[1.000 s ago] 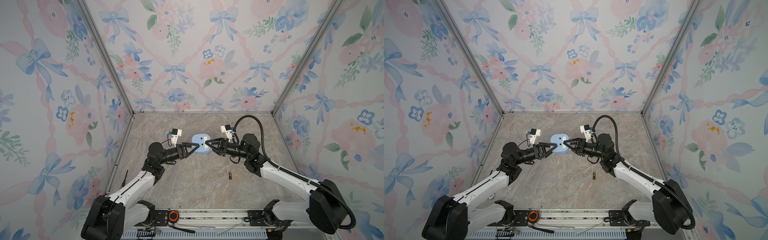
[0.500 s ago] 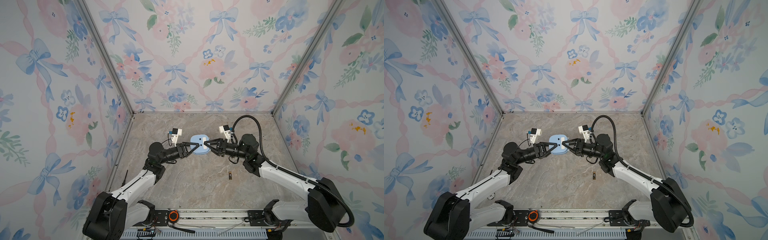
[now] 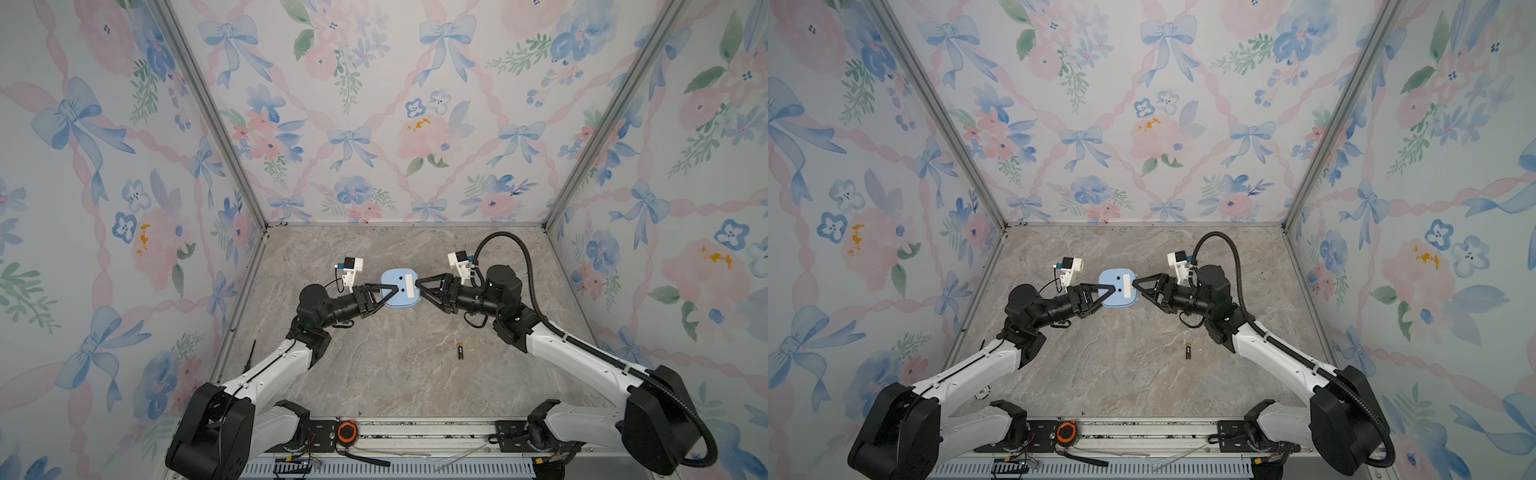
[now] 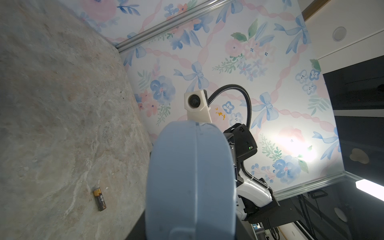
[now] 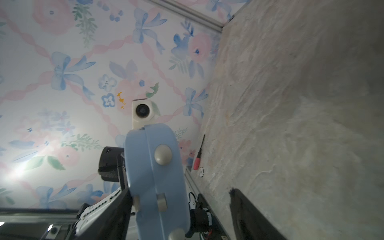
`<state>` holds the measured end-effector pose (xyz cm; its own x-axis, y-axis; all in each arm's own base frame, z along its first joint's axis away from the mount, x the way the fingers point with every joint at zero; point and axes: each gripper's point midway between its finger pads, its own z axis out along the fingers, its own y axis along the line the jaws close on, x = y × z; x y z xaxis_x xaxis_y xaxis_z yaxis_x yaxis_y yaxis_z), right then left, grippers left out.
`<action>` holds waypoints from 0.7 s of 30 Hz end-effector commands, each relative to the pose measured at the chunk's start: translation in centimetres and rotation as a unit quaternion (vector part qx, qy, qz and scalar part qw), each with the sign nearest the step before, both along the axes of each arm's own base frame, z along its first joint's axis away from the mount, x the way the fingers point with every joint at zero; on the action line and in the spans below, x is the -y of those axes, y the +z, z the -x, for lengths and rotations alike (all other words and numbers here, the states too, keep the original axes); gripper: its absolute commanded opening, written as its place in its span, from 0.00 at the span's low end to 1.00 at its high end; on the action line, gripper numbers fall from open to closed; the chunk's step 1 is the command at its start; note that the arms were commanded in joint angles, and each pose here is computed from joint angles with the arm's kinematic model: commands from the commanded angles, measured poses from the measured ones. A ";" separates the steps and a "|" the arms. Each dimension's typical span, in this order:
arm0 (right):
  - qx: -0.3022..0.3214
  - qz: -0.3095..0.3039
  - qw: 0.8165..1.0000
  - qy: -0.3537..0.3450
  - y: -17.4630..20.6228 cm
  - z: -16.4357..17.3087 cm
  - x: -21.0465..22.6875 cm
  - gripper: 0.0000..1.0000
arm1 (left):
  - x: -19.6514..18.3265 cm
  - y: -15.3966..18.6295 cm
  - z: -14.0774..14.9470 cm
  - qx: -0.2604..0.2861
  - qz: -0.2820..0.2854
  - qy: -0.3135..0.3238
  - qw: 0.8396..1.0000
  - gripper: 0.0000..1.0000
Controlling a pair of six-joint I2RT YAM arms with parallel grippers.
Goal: Insert the battery into the alarm
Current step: Adjust the alarm at the center of the board.
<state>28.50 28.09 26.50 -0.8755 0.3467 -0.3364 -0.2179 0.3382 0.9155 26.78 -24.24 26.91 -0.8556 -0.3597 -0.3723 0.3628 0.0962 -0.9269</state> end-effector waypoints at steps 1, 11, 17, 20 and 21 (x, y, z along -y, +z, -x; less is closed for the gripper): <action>-0.016 0.227 0.968 -0.102 -3.2 0.4 6.6 0.79 | -0.8 -3.9 -1.7 -0.017 -0.074 0.050 0.996 0.19; 0.020 0.286 0.954 -0.086 -5.5 2.3 3.1 0.63 | -0.2 -15.5 -1.0 -0.106 -0.219 0.065 0.968 0.12; -0.025 0.174 0.984 -0.036 -8.6 1.1 -1.8 0.42 | -0.1 -18.2 0.0 -0.133 -0.236 0.054 0.961 0.09; -0.041 0.143 0.989 -0.004 -10.0 0.8 -3.6 0.41 | -0.1 -18.7 0.2 -0.138 -0.241 0.052 0.959 0.08; -0.045 0.142 0.989 0.000 -10.5 0.8 -3.8 0.40 | -0.2 -18.9 0.3 -0.140 -0.242 0.051 0.959 0.08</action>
